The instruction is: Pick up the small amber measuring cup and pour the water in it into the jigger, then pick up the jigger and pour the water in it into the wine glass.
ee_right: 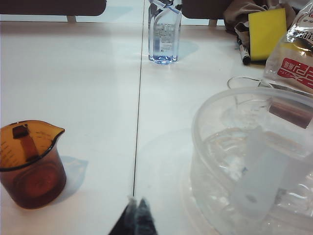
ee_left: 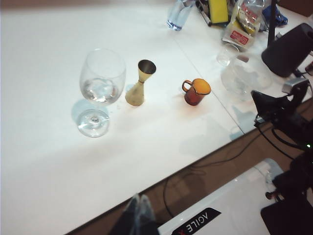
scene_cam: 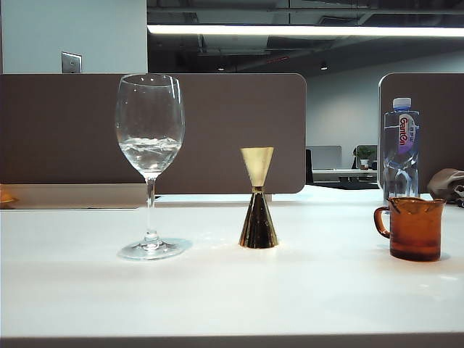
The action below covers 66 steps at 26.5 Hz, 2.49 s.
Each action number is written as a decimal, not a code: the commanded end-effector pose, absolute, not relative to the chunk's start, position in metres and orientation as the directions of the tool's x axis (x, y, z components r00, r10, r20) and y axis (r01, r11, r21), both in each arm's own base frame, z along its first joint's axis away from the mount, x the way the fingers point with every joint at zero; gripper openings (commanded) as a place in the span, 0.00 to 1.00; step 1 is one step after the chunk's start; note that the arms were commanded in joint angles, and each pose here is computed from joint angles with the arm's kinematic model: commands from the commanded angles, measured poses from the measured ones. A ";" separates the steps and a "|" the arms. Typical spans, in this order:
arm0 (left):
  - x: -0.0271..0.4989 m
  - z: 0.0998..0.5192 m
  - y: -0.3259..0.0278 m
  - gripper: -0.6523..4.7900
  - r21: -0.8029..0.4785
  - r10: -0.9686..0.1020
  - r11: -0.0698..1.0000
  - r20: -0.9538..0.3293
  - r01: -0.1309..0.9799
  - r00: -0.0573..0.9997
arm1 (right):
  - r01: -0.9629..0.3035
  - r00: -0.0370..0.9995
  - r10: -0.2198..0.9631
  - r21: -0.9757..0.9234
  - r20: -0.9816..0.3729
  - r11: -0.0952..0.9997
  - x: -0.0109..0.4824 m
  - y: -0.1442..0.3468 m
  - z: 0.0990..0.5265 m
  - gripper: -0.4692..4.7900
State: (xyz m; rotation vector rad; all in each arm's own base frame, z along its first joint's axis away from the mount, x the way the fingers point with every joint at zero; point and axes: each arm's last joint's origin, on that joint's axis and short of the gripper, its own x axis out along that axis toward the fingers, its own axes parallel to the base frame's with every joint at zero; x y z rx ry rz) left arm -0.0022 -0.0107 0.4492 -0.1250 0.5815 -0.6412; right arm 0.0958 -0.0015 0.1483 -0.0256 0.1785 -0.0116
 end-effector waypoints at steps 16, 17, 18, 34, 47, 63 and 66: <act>-0.005 0.449 -0.007 0.12 -0.219 -0.659 0.728 -0.484 0.650 0.576 | 0.009 0.983 -0.014 -0.025 -0.183 1.000 0.096 -0.002 0.146 0.08; -0.005 0.449 -0.007 0.12 -0.214 -0.653 0.734 -0.485 0.644 0.582 | 0.009 0.983 -0.014 -0.025 -0.183 1.000 0.096 -0.002 0.146 0.08; -0.005 0.449 -0.007 0.12 -0.213 -0.650 0.736 -0.485 0.643 0.584 | 0.009 0.983 -0.014 -0.025 -0.183 1.000 0.096 -0.002 0.146 0.08; -0.005 0.449 -0.007 0.12 -0.115 -0.650 0.710 -0.485 0.695 0.584 | 0.009 0.983 -0.014 -0.025 -0.183 1.000 0.096 -0.002 0.146 0.08; -0.005 0.449 -0.007 0.12 -0.115 -0.650 0.710 -0.485 0.695 0.584 | 0.010 0.983 -0.014 -0.026 -0.183 1.000 0.096 -0.002 0.146 0.08; -0.005 0.449 -0.007 0.12 -0.114 -0.649 0.711 -0.486 0.694 0.585 | -0.091 0.996 0.090 0.218 0.013 0.972 0.066 0.002 0.240 0.08; -0.005 0.449 -0.007 0.12 -0.114 -0.649 0.711 -0.485 0.693 0.586 | -0.173 0.981 0.148 0.227 0.122 0.958 0.048 0.004 0.274 0.08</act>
